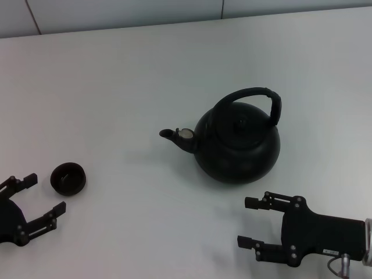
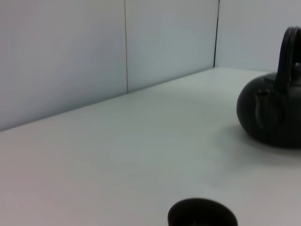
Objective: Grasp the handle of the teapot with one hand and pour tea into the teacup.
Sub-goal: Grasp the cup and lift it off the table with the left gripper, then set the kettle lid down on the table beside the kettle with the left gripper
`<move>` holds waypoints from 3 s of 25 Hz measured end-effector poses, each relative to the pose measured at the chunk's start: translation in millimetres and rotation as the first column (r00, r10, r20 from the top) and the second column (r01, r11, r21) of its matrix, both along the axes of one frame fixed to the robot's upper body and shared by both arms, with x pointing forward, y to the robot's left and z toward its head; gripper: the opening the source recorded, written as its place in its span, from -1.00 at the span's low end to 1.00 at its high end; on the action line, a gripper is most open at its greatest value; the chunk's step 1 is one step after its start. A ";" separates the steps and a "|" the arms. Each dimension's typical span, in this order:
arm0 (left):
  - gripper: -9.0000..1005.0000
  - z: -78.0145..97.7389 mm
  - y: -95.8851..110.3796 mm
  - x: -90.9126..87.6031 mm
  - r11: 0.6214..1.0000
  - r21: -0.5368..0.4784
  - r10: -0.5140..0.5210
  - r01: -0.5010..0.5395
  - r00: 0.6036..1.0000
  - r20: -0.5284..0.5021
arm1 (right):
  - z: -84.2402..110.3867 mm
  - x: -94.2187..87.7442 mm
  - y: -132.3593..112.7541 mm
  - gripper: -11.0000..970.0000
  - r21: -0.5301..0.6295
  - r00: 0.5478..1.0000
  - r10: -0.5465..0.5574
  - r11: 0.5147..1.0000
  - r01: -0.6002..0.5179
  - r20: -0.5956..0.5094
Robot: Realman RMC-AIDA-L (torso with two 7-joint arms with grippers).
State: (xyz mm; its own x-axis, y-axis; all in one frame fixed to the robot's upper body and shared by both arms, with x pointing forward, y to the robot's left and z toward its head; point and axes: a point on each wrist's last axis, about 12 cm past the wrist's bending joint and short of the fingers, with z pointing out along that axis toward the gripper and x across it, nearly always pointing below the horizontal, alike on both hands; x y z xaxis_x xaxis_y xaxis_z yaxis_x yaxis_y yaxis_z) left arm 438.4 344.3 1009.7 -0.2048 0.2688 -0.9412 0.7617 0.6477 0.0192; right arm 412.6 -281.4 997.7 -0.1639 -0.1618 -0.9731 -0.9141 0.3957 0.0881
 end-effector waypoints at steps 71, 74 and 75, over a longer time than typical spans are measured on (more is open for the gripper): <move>0.39 3.2 -34.0 40.3 0.996 0.012 -0.092 0.091 0.996 0.021 | -1.3 -3.5 1.1 0.50 0.014 1.000 -0.012 1.000 0.012 -0.011; 0.39 7.6 -52.5 51.5 0.988 -0.023 -0.151 0.152 0.988 0.030 | -1.3 -3.5 1.0 0.50 0.013 1.000 -0.012 1.000 0.012 -0.011; 0.39 8.3 -56.9 53.9 0.985 -0.024 -0.169 0.170 0.985 0.031 | -1.3 -3.5 1.1 0.50 0.013 1.000 -0.012 1.000 0.012 -0.011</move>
